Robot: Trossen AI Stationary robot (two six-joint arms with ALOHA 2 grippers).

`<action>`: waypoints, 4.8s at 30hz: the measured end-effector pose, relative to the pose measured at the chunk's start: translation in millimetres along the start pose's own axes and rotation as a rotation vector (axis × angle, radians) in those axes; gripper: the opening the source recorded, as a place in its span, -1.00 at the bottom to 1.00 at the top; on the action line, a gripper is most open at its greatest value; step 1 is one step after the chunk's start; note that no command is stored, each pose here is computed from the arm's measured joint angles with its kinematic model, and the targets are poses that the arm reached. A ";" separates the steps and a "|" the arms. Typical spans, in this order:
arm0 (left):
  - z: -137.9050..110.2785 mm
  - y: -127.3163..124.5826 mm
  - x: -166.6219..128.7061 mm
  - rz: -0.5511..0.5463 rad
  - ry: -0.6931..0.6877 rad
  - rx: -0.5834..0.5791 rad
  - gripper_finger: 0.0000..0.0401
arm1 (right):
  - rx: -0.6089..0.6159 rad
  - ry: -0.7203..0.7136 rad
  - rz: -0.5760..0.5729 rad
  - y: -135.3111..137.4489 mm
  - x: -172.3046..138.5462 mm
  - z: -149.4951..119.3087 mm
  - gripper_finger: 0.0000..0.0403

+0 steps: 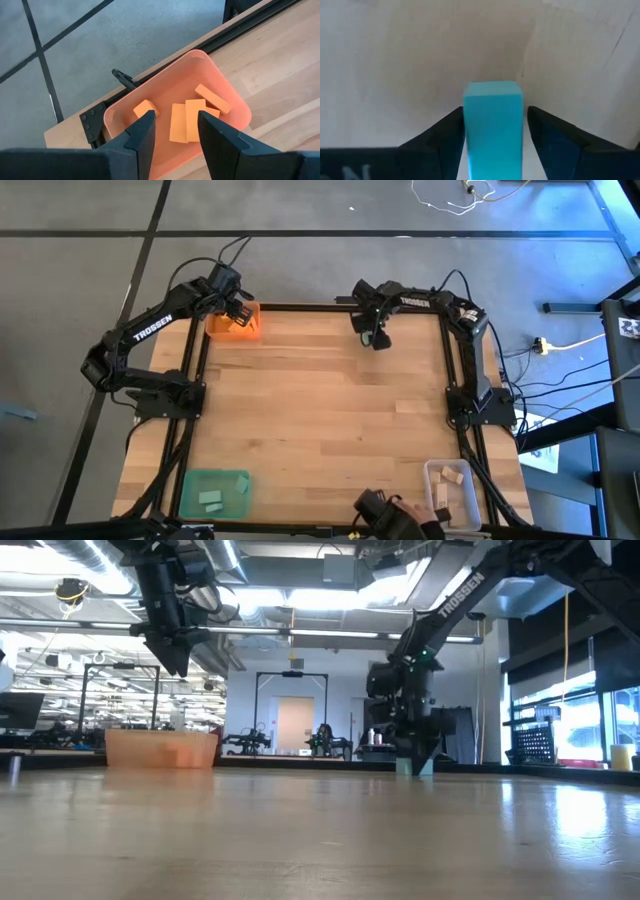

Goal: Sort & place blocks by color
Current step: Put the blue block into the blue bin

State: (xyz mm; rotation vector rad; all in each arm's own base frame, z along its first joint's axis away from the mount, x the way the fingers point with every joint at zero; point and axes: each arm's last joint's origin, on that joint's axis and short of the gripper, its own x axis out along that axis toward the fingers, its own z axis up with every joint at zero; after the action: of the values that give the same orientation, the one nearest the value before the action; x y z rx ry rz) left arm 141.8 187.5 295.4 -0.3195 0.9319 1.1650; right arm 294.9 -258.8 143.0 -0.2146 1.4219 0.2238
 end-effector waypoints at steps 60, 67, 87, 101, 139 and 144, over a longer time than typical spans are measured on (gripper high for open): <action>-16.8 -72.0 -100.2 -0.459 -0.691 1.180 -0.31 | 0.133 -0.601 0.207 89.9 -156.9 188.0 -0.34; -15.8 -81.8 -96.4 -0.298 -0.647 1.231 -0.31 | 0.133 -0.601 0.207 89.8 -156.9 187.9 -0.34; -19.2 -94.0 -106.5 -0.281 -0.748 1.372 -0.31 | 0.124 -0.602 0.204 89.8 -157.2 187.8 -0.34; -19.2 -93.9 -106.5 -0.277 -0.747 1.374 -0.31 | 0.107 -0.597 0.202 90.3 -157.2 187.1 -0.34; -17.6 -90.7 -104.9 -0.076 -0.722 1.558 0.10 | 0.073 -0.567 0.206 91.6 -155.6 183.8 -0.34; -17.6 -90.8 -105.0 -0.107 -0.714 1.483 0.17 | 0.073 -0.567 0.206 91.5 -155.6 183.7 -0.34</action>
State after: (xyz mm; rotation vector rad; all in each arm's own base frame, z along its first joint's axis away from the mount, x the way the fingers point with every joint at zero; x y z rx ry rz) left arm 205.0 72.3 343.5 1.1529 0.8714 0.1997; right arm 422.9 -123.5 320.9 0.0582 0.8844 0.3687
